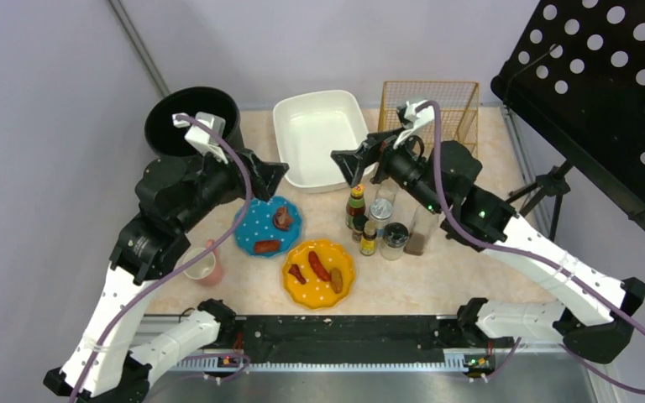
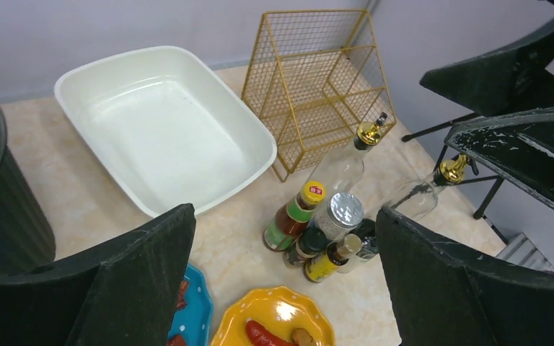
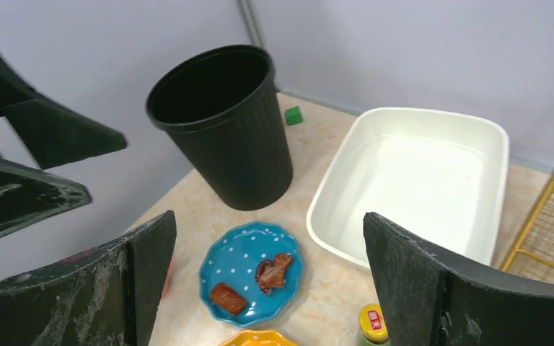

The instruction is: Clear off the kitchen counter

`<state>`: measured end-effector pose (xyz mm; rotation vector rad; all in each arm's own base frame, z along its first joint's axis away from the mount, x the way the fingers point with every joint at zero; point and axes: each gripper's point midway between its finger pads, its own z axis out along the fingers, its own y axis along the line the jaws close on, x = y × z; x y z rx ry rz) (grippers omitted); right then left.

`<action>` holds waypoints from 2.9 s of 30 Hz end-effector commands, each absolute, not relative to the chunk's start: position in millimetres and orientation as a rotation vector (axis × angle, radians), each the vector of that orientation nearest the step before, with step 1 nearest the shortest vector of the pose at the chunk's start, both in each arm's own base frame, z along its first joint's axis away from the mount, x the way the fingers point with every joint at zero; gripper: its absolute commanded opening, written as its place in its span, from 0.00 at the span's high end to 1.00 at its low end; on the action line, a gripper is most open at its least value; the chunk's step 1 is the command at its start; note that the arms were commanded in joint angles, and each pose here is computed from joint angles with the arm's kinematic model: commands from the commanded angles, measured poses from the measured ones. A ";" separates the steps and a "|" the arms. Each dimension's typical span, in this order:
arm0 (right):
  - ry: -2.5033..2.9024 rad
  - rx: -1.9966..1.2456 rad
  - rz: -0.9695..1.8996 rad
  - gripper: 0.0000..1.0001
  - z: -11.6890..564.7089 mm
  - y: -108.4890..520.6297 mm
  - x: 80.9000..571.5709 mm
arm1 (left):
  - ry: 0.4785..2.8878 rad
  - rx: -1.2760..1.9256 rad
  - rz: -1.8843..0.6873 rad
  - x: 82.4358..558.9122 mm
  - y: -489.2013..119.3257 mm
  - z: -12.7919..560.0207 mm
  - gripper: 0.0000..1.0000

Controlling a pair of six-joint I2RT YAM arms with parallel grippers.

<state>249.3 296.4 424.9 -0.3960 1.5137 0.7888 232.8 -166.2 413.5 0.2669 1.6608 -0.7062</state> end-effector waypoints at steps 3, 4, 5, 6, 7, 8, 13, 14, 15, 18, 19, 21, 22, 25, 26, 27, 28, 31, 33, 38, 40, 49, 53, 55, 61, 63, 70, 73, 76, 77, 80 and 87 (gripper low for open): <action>1.490 -0.235 0.716 0.01 442.6 252.1 248.3 | 1.764 0.173 -0.626 236.5 -150.2 406.8 0.01; 1.492 -0.247 0.710 0.01 440.4 249.2 245.5 | 1.765 0.177 -0.628 236.2 -150.9 403.8 0.01; 1.490 -0.261 0.710 0.01 440.6 245.6 241.2 | 1.763 0.181 -0.630 235.1 -150.6 401.2 0.01; 1.498 -0.288 0.710 0.01 437.6 244.1 237.0 | 1.763 0.183 -0.628 234.3 -150.2 399.0 0.01; 1.504 -0.305 0.710 0.01 436.4 241.7 232.8 | 1.763 0.181 -0.625 233.3 -148.9 397.2 0.01; 1.515 -0.323 0.710 0.01 434.2 239.1 228.6 | 1.766 0.179 -0.618 232.7 -147.3 395.4 0.01; 1.630 -0.280 0.614 0.02 416.5 204.7 218.8 | 1.787 0.180 -0.603 227.5 -142.9 384.0 0.01; 1.650 -0.251 0.585 0.03 413.8 194.4 217.9 | 1.788 0.184 -0.603 225.6 -142.2 381.8 0.01; 1.670 -0.221 0.554 0.03 410.0 184.4 217.4 | 1.790 0.194 -0.614 223.3 -143.6 379.5 0.01; 1.723 -0.134 0.479 0.05 398.5 156.1 212.9 | 1.795 0.218 -0.654 217.7 -148.9 373.5 0.01; 1.741 -0.107 0.450 0.06 393.0 147.1 211.4 | 1.799 0.219 -0.659 217.0 -149.5 371.2 0.01; 1.759 -0.053 0.400 0.06 386.6 128.1 207.5 | 1.811 0.226 -0.665 216.7 -151.3 365.2 0.01; 1.773 -0.037 0.370 0.07 381.7 120.2 206.0 | 1.816 0.229 -0.668 216.6 -152.2 362.9 0.01; 1.811 0.008 0.305 0.07 368.9 101.1 200.7 | 1.838 0.231 -0.666 218.8 -153.9 354.3 0.01; 1.826 0.011 0.295 0.07 363.5 98.2 198.7 | 1.846 0.234 -0.665 219.5 -154.7 351.6 0.01; 1.839 0.020 0.284 0.07 357.8 95.0 197.1 | 1.852 0.235 -0.665 220.0 -155.3 349.0 0.01; 1.851 0.027 0.272 0.07 352.0 92.1 195.9 | 1.854 0.237 -0.669 220.1 -156.1 347.9 0.01; 1.900 0.055 0.202 0.07 326.5 82.1 194.1 | 1.860 0.241 -0.678 219.5 -157.7 344.9 0.01; 1.920 0.075 0.178 0.07 310.8 79.0 193.6 | 1.862 0.242 -0.677 219.1 -157.5 342.8 0.01; 1.968 0.063 0.155 0.08 269.7 88.3 197.6 | 1.859 0.256 -0.675 217.9 -157.4 339.7 0.01; 1.979 0.069 0.144 0.08 257.4 93.8 202.1 | 1.867 0.254 -0.664 219.6 -156.7 336.3 0.01; 1.898 0.133 0.154 0.09 243.6 105.3 221.4 | 1.897 0.272 -0.658 221.1 -159.0 324.4 0.01; 1.846 0.156 0.153 0.10 243.6 105.3 227.8 | 1.901 0.281 -0.670 219.8 -161.0 323.5 0.01; 1.825 0.163 0.155 0.12 245.4 105.4 230.0 | 1.900 0.283 -0.670 219.1 -160.7 322.9 0.01; 1.798 0.157 0.148 0.21 245.3 108.4 235.5 | 1.910 0.285 -0.661 219.9 -160.2 317.8 0.01; 1.794 0.152 0.145 0.24 244.4 109.8 237.0 | 1.915 0.288 -0.660 220.1 -160.5 316.1 0.01; 1.778 0.142 0.125 0.36 241.2 110.0 240.3 | 1.920 0.297 -0.662 220.2 -161.4 313.9 0.01; 1.769 0.134 0.108 0.43 240.2 109.0 241.6 | 1.922 0.300 -0.665 219.8 -162.1 313.5 0.01; 1.758 0.134 0.087 0.46 239.5 107.0 243.2 | 1.923 0.298 -0.665 219.9 -162.0 313.3 0.01; 1.755 0.133 0.082 0.47 239.3 106.5 243.7 | 1.924 0.298 -0.666 219.9 -162.2 312.9 0.01; 1.746 0.129 0.065 0.53 239.1 106.3 245.8 | 1.928 0.300 -0.664 220.6 -162.7 311.7 0.01; 1.745 0.120 0.035 0.80 236.6 109.0 250.7 | 1.942 0.304 -0.662 222.0 -163.8 307.8 0.01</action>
